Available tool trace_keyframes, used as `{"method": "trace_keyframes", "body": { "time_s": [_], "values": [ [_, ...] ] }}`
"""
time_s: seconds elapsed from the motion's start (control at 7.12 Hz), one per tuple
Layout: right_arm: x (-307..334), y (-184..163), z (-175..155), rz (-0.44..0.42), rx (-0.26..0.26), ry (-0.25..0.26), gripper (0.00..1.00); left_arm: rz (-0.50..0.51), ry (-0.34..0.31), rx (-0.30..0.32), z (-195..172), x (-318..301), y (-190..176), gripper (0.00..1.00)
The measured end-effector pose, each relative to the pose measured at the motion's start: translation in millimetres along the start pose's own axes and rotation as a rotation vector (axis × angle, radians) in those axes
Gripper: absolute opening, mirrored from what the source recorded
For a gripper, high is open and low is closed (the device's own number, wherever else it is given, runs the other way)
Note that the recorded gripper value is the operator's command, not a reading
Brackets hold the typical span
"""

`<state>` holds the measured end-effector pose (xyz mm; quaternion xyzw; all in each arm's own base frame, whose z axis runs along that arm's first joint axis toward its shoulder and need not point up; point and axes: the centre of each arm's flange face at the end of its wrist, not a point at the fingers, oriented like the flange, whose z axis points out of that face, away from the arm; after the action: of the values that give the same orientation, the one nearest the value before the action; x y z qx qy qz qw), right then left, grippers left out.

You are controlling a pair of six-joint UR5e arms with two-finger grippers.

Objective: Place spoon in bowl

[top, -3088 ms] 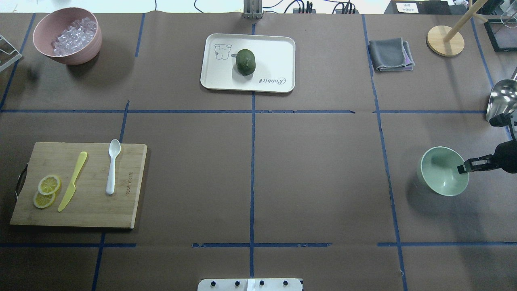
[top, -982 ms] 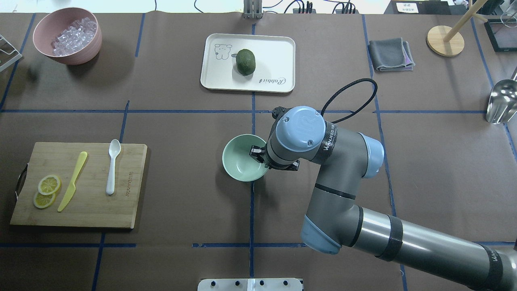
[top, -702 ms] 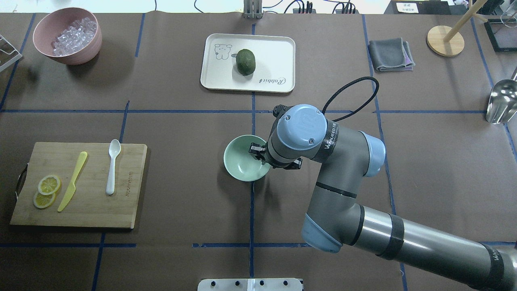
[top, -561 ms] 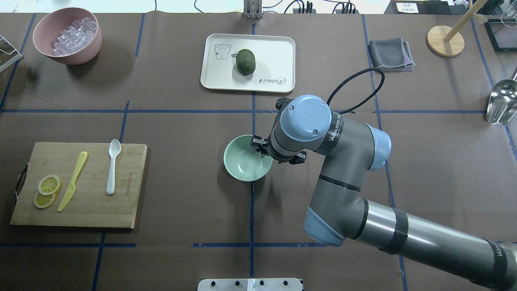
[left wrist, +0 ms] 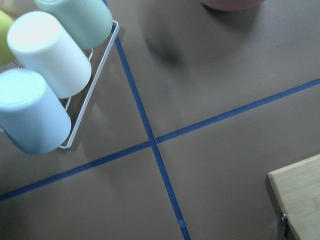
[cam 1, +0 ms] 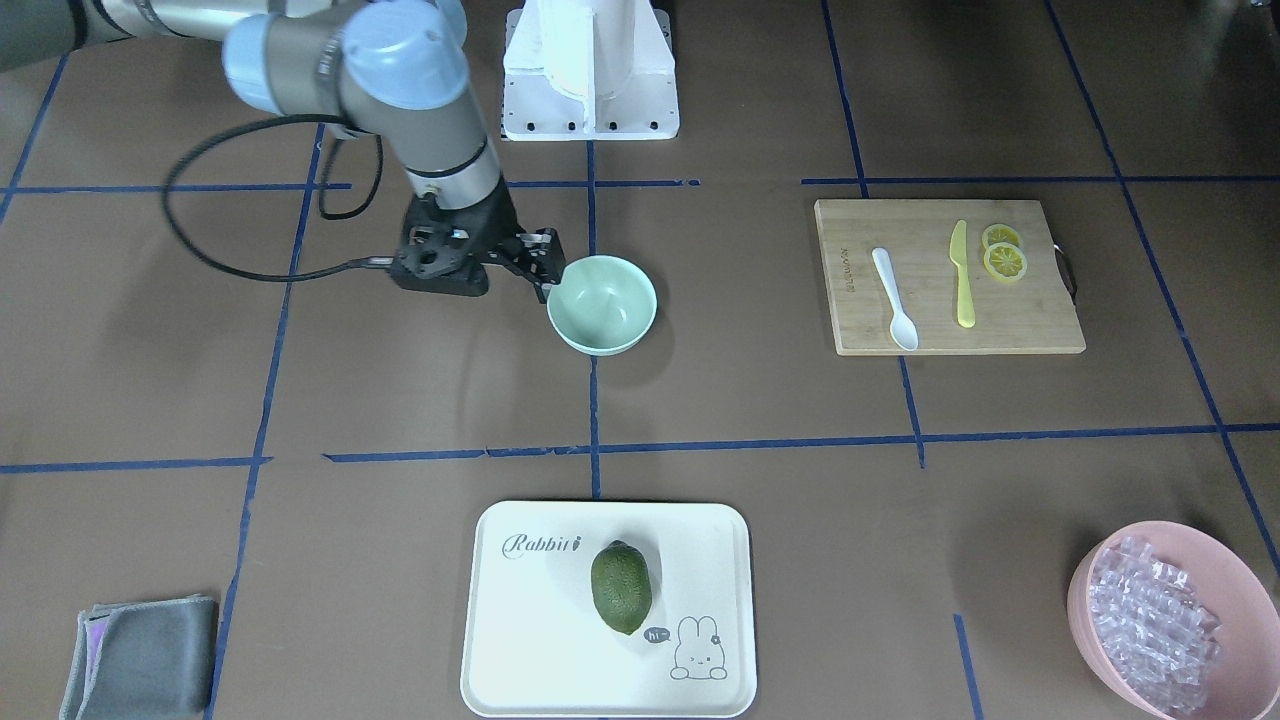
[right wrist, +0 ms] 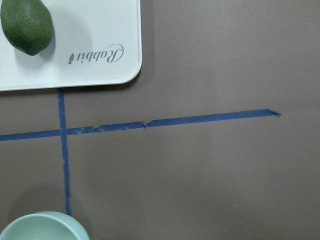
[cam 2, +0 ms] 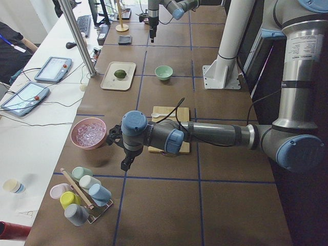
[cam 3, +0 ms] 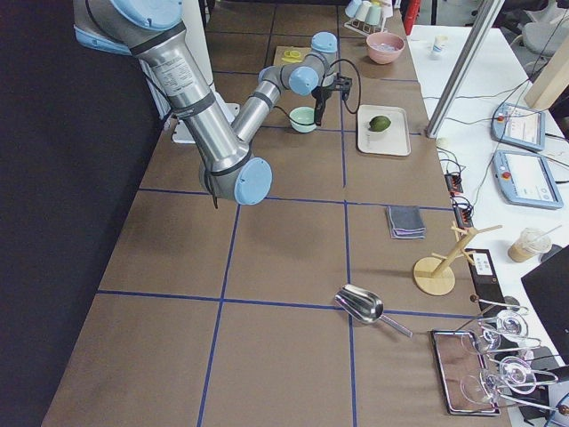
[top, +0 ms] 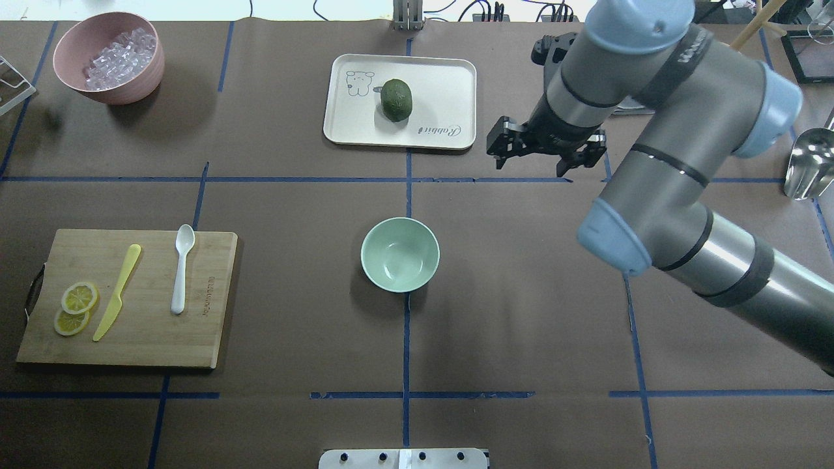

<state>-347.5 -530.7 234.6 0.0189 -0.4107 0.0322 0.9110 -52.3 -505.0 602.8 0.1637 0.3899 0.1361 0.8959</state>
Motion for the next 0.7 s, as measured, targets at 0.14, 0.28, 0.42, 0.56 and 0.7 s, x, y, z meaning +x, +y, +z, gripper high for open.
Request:
{"method": "trace_keyframes", "body": {
  "time_s": [0.14,0.28,0.42,0.56,0.7],
  "values": [
    [70,-27,-13,-0.099,-0.001,0.031,1.00,-0.038,0.023,0.005,4,7,-3,1.00],
    [157,-46,-25,-0.204,-0.011,0.057,1.00,-0.077,0.049,0.008,6,13,-6,1.00],
    [249,-50,-37,-0.300,-0.026,0.076,1.00,-0.084,0.064,0.010,8,20,-9,1.00],
    [344,-37,-49,-0.376,-0.046,0.087,1.00,-0.072,0.075,0.011,12,29,-13,1.00],
    [431,-10,-58,-0.414,-0.063,0.091,1.00,-0.048,0.089,-0.001,21,42,-20,1.00]
  ]
}}
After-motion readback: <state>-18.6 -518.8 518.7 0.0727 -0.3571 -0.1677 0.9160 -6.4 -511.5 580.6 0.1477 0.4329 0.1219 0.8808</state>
